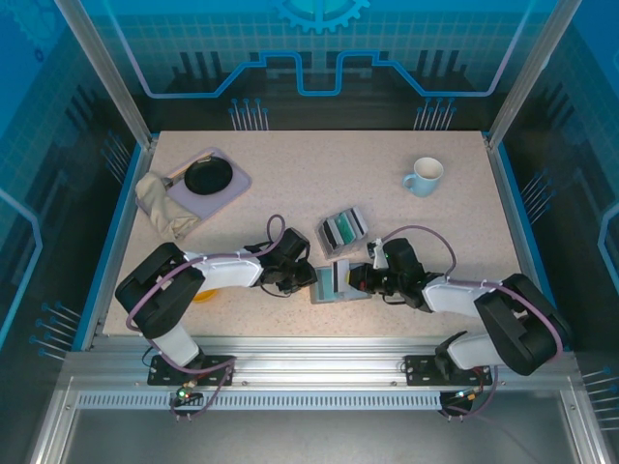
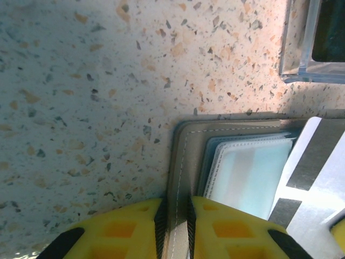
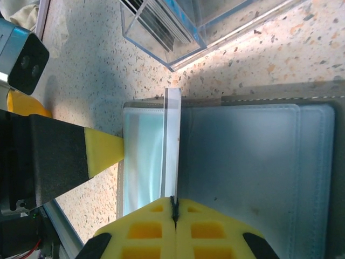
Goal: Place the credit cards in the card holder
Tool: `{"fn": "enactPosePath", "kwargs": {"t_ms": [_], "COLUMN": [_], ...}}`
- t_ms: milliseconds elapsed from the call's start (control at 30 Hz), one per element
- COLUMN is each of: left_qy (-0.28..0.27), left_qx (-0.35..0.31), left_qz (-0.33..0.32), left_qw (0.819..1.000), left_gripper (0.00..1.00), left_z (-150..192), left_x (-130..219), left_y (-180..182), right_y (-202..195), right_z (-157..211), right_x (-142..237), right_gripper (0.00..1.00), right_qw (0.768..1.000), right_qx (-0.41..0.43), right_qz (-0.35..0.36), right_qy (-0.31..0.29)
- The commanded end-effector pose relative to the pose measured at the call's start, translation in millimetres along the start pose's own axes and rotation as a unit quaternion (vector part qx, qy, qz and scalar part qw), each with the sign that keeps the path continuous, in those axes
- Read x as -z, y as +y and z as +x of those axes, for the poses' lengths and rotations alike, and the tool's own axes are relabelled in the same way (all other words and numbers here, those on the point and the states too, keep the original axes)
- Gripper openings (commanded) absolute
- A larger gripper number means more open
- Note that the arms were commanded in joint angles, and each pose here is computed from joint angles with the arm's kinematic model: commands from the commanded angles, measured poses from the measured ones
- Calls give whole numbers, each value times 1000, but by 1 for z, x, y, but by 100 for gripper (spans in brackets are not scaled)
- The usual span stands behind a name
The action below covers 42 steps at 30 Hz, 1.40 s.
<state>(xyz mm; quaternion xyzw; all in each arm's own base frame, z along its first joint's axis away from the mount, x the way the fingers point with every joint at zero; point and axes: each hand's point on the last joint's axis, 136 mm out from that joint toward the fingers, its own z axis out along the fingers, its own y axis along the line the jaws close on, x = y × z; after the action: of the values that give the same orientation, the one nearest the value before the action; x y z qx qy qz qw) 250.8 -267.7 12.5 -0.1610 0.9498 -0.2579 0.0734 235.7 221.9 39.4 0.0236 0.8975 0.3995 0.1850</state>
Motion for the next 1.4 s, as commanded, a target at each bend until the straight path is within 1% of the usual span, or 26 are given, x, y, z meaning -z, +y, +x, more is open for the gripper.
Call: {"fn": "enactPosePath", "kwargs": {"t_ms": [0, 133, 333, 400, 600, 800, 900, 1100, 1233, 1367], "left_qy": [45, 45, 43, 44, 44, 43, 43, 43, 43, 44], "left_qx": [-12, -13, -12, -12, -11, -11, -11, -10, -11, -10], "left_qz": [-4, -3, -5, -5, -3, -2, -3, -5, -4, -2], "left_qw": [999, 999, 999, 999, 999, 999, 999, 999, 999, 999], "left_gripper": [21, 21, 21, 21, 21, 21, 21, 21, 21, 21], "left_z": [24, 24, 24, 24, 24, 23, 24, 24, 23, 23], "left_x": [-19, -19, -18, -18, -20, -19, -18, -18, -19, -20], "left_y": [3, 2, 2, 3, 2, 1, 2, 3, 3, 1], "right_y": [3, 5, -3, -10, -8, -4, -5, -16, -21, -19], "right_z": [4, 8, 10, 15, 31, 27, 25, 33, 35, 36], "right_x": [-4, -5, 3, 6, -1, -7, -5, 5, 11, 11], "right_gripper": [0, 0, 0, 0, 1, 1, 1, 1, 1, 1], "right_qw": [1000, 1000, 1000, 999, 997, 997, 997, 996, 996, 995], "right_qx": [7, 1, -9, -18, -29, -35, -36, -49, -55, -57], "right_qz": [-3, -8, 15, 28, 5, -4, 4, 30, 38, 35], "right_qy": [8, 17, 15, 24, 68, 63, 62, 72, 66, 73]}}
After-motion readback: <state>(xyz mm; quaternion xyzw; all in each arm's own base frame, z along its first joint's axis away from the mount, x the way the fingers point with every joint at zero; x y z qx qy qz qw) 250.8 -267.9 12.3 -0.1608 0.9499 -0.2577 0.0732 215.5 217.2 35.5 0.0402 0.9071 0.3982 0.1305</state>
